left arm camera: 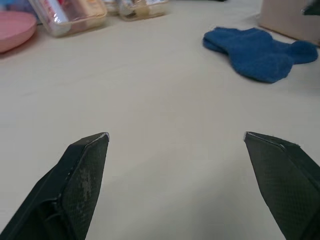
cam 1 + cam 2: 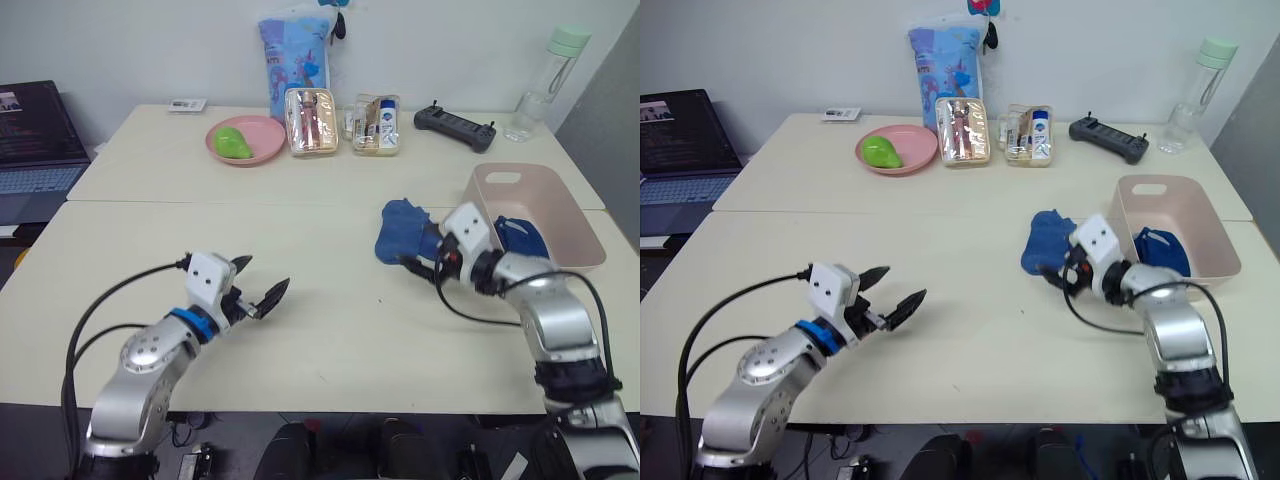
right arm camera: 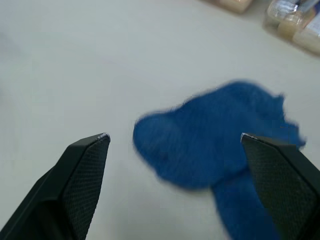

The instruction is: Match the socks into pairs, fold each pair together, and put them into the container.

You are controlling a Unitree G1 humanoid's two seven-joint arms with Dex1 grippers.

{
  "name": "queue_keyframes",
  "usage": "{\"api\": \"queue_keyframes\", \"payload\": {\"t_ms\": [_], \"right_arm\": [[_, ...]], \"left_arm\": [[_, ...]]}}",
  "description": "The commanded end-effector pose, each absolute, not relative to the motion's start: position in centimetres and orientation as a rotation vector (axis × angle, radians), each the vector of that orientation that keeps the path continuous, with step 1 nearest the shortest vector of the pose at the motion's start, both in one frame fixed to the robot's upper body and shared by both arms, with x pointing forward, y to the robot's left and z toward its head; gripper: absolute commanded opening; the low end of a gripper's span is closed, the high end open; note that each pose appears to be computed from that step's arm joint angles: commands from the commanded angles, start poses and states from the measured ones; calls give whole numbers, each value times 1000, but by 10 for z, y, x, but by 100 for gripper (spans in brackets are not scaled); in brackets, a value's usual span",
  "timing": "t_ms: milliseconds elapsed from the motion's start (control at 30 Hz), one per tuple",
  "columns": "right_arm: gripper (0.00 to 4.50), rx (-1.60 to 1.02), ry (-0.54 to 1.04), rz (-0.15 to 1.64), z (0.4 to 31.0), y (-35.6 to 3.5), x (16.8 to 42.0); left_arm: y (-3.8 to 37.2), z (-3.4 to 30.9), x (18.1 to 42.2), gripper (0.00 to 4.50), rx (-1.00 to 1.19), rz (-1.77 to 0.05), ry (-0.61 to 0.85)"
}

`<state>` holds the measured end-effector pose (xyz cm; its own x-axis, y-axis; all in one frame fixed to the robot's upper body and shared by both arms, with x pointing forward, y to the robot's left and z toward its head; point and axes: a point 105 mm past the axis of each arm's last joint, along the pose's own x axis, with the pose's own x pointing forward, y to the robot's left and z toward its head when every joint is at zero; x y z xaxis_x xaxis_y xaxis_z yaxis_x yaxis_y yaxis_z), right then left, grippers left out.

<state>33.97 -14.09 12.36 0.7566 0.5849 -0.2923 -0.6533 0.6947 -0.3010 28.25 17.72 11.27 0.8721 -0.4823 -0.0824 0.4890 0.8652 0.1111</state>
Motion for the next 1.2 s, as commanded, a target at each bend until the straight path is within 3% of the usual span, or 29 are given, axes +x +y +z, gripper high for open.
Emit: {"api": "queue_keyframes", "payload": {"t_ms": [33,333,433,633,800,867,1000,1133,1200], "right_arm": [[449,-545,93,676,117,-125,339],[449,-478,83,679,105,-98,363],[400,-448,94,681,104,-93,370],[190,-398,111,720,104,-83,373],[6,-319,138,872,105,-62,356],[2,-316,155,938,106,-55,347],[2,-307,265,1342,106,-22,283],[2,-299,289,1372,110,-32,282],[56,-315,314,1407,110,-42,279]], "left_arm": [[169,121,272,450,161,-497,-9],[142,136,269,450,152,-656,-37],[135,138,261,450,139,-728,-16],[132,142,264,450,140,-723,-26],[131,141,263,450,135,-732,-18],[132,142,262,450,134,-733,-17],[148,141,259,450,109,-718,26],[160,139,259,450,103,-705,57],[160,139,259,450,94,-714,66]]}}
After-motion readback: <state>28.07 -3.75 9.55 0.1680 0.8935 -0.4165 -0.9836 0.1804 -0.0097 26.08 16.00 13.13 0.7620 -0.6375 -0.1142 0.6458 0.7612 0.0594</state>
